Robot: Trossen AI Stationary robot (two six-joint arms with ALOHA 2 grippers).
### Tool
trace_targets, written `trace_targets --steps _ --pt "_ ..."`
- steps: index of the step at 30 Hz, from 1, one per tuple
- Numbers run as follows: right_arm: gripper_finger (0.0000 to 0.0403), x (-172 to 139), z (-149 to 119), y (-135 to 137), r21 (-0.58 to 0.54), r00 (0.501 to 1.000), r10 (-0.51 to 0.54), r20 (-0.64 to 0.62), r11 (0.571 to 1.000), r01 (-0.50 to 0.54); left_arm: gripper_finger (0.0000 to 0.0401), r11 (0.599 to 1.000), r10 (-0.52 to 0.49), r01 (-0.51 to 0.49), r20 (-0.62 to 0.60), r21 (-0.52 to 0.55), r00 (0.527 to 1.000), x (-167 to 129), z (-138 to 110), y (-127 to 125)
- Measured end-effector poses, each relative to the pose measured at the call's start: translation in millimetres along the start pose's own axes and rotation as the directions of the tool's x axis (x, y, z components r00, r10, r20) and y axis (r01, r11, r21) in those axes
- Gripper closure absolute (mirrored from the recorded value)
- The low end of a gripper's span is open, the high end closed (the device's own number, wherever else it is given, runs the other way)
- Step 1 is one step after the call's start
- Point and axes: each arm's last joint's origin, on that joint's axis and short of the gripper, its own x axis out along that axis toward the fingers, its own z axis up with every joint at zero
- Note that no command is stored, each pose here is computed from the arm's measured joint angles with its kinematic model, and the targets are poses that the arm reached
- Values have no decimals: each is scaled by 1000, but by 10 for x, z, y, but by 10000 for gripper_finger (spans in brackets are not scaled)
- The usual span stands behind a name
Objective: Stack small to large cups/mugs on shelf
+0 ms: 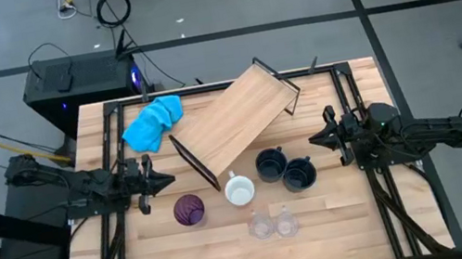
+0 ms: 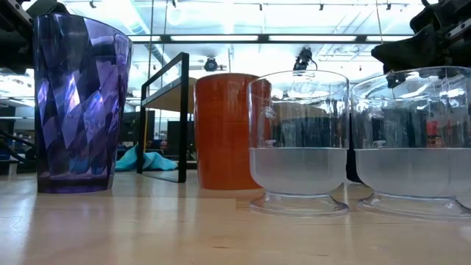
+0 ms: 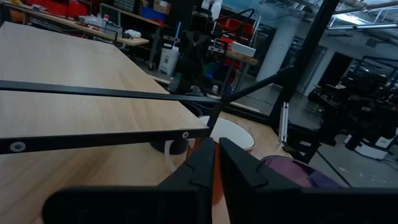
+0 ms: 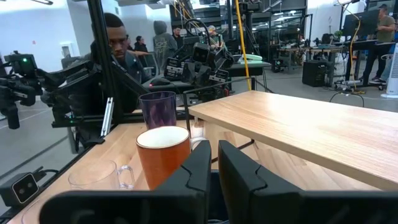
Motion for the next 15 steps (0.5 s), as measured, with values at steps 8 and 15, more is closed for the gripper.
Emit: trace_targets --steps 8,15 --pt "364 0 0 0 0 1000 0 0 1000 0 374 1000 0 0 0 -1 1000 0 1 0" --pt "364 0 0 0 0 1000 0 0 1000 0 365 1000 0 0 0 0 1000 0 0 0"
